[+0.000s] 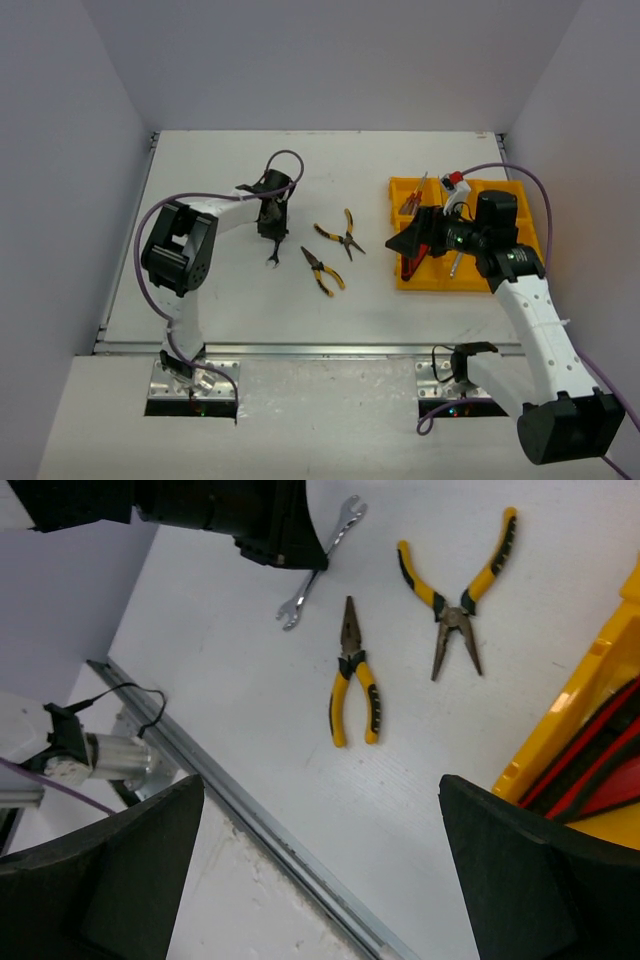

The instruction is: Sort the tools into containers

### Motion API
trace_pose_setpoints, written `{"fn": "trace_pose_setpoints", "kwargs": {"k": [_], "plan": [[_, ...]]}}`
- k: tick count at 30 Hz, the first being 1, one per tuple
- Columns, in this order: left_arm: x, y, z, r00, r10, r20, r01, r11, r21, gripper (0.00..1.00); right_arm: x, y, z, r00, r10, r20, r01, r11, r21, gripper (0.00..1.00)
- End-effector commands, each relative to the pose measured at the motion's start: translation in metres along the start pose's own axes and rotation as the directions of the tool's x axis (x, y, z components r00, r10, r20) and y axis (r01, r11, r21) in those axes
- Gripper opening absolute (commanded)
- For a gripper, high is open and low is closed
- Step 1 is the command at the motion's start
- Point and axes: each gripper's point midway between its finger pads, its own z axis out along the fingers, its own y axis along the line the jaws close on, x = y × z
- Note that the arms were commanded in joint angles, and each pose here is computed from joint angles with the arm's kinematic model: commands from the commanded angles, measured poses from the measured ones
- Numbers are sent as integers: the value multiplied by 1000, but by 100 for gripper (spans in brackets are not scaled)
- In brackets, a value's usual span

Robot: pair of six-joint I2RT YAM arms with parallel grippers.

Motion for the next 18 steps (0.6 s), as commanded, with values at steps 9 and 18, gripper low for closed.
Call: {"fn": "trace_pose_setpoints", "kwargs": {"k": [9,18], "plan": [[51,1,-44,976,-211,52,210,977,29,0,29,45,50,997,53,-58,-66,970,-235,99],[50,-33,-85,964,-223,145,203,969,140,0,68,73,111,988,43,-151,-83,959,-271,98]]}}
